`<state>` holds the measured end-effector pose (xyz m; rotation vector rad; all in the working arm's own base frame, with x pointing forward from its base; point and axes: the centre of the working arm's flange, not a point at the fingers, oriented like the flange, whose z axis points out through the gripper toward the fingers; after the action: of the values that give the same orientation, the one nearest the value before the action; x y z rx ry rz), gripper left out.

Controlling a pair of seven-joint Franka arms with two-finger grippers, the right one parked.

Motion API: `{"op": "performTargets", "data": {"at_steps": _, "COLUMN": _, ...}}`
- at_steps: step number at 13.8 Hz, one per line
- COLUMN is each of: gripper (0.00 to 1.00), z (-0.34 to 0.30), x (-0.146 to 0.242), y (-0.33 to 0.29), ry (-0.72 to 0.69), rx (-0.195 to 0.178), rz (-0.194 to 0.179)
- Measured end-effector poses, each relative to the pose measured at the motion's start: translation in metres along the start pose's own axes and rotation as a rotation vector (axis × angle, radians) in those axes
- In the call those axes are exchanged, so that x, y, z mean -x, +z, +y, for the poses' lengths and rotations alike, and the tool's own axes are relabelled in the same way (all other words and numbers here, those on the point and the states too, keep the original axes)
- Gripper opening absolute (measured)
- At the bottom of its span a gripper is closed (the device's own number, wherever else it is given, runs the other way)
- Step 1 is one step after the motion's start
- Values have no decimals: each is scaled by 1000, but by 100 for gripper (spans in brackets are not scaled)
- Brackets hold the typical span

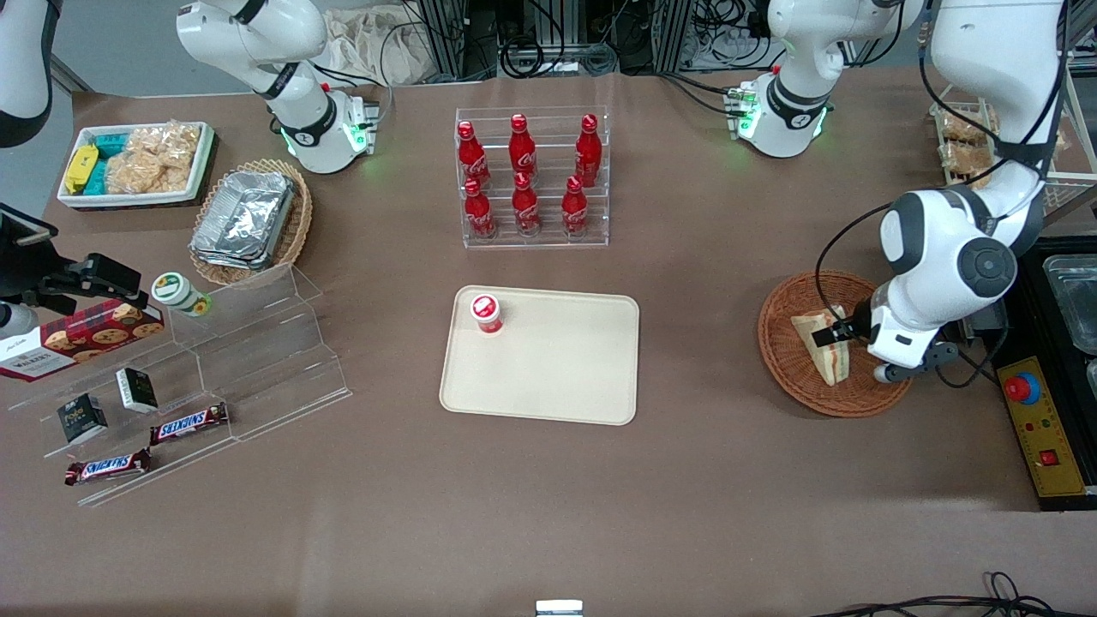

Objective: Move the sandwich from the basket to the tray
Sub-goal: 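Close the left gripper on the sandwich's upright edge, then lift the sandwich up out of the basket with the left gripper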

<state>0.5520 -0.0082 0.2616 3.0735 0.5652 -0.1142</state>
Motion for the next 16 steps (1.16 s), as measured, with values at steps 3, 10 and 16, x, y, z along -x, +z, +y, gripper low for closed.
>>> {"op": "performTargets", "data": {"at_steps": 3, "gripper": 96, "z": 1, "x": 1, "y": 11, "ry": 2, "rx": -5, "rz": -15}}
{"op": "performTargets", "data": {"at_steps": 10, "gripper": 37, "z": 7, "x": -4, "y": 3, "ry": -36, "rx": 4, "rz": 5}}
{"op": "performTargets", "data": {"at_steps": 16, "gripper": 32, "z": 30, "x": -28, "y": -126, "ry": -22, "rx": 16, "rz": 31}}
